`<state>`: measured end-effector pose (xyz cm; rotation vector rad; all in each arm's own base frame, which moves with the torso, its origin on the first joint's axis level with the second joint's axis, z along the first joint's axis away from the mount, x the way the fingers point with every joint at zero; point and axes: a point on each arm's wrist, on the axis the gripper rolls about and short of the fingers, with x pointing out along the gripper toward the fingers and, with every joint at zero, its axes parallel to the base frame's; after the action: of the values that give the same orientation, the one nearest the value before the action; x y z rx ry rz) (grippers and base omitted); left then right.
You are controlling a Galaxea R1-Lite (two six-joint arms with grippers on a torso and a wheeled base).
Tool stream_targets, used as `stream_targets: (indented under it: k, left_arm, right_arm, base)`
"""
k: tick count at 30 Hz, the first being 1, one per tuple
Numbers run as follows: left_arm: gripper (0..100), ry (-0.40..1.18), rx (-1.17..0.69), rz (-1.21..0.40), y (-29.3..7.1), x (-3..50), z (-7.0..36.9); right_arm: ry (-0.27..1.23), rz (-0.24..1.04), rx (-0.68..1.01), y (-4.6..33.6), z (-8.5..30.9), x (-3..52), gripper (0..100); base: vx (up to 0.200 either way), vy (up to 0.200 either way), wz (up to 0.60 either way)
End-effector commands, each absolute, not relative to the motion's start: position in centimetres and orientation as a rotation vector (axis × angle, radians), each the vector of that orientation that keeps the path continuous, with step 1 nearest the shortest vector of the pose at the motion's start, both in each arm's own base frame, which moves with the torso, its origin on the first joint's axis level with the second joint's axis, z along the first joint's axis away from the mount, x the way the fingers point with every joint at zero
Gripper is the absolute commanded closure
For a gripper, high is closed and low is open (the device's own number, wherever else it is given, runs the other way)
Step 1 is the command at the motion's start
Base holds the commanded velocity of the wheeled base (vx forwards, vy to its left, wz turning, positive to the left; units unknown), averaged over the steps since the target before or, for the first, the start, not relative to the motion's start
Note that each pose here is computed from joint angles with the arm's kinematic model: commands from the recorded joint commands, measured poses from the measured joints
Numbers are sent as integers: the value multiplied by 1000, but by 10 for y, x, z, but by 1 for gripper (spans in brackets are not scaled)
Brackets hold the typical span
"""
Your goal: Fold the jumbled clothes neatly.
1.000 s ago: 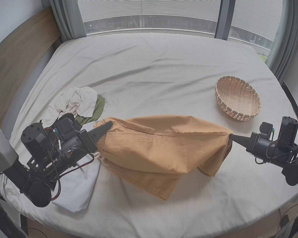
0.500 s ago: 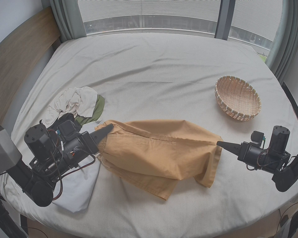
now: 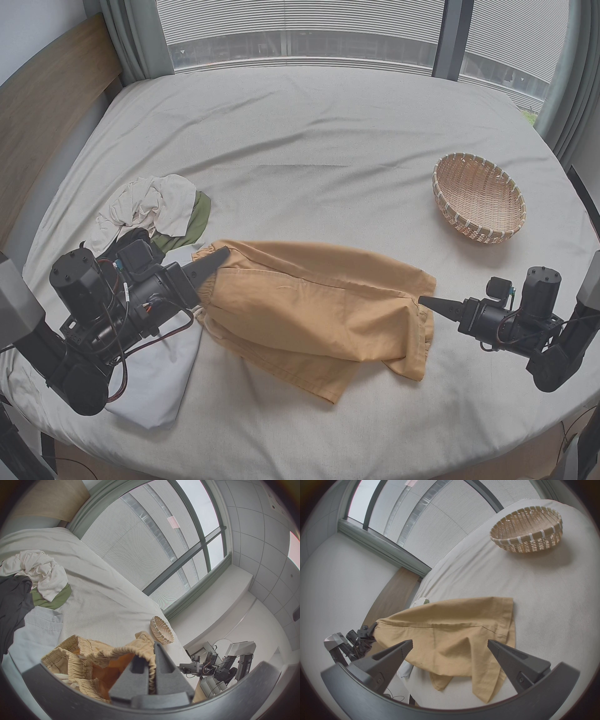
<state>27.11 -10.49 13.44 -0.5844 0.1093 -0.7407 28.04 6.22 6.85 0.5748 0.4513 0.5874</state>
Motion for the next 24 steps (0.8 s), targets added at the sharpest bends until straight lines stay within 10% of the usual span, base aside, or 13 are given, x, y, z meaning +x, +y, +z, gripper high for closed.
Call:
stream_targets:
  k: [1,24]
  left_arm:
    - [100,111,-584,-737,-105,272,133]
    - [100,82,-578,-737,-106,277,138]
  right_arm:
    - [521,526,582,62,40,289,0]
    - [489,469,676,66,12,316,0]
  base:
    - [0,0,0]
    - [0,0,0]
